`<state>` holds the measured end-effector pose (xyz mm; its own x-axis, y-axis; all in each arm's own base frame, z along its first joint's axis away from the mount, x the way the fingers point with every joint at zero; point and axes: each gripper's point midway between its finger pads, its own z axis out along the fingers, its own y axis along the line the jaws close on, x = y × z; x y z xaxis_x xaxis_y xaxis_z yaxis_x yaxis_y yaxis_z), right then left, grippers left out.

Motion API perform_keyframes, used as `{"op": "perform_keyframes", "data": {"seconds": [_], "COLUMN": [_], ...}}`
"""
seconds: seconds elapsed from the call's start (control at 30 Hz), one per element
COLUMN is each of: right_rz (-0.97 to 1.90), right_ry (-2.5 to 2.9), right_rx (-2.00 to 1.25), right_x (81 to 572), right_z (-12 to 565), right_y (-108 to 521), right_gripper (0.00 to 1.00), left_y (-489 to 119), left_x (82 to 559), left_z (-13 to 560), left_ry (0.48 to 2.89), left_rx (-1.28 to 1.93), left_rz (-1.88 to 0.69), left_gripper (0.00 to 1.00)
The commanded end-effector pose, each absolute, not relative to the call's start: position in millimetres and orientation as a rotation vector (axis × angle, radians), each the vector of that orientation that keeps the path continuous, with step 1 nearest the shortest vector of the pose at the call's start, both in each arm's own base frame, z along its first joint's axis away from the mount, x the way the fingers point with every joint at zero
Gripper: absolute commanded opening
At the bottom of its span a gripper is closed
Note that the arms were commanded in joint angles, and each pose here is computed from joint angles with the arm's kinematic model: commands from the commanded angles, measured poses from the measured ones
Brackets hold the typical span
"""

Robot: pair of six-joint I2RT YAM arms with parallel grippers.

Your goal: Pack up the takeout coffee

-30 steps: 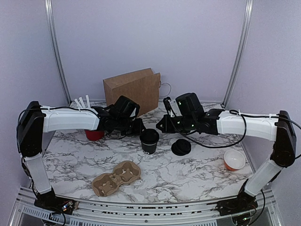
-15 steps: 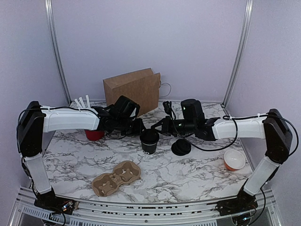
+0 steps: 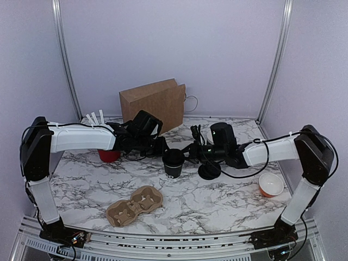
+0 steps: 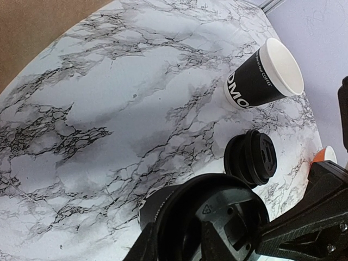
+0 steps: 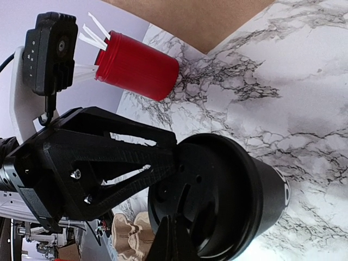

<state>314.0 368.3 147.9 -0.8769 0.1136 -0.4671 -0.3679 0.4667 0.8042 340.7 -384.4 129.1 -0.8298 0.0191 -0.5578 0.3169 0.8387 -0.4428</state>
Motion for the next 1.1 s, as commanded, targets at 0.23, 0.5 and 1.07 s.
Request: {"op": "perform_keyframes", "data": {"seconds": [0.23,0.5,1.07], "right_rz": [1.469,1.355,1.241], "right_ry": [2.125,2.383,2.399], "right_rx": [-0.295,-0.198,-0.176], "right_x": [310,310,321], "right_z": [195,108,125], "right_y": [369,364,358], "right_gripper": [0.04,0.01,0.02], "left_y": [-373,-373,-375], "left_x": [324,324,353], "left_z": [94,94,177], "left_ry": [2.594,2.591,2.431], "left_rx": [0.286,0.287,0.307], "left_rz": [-0.629,-0.628,-0.71], "left_gripper": [0.27,0.27,0.33]}}
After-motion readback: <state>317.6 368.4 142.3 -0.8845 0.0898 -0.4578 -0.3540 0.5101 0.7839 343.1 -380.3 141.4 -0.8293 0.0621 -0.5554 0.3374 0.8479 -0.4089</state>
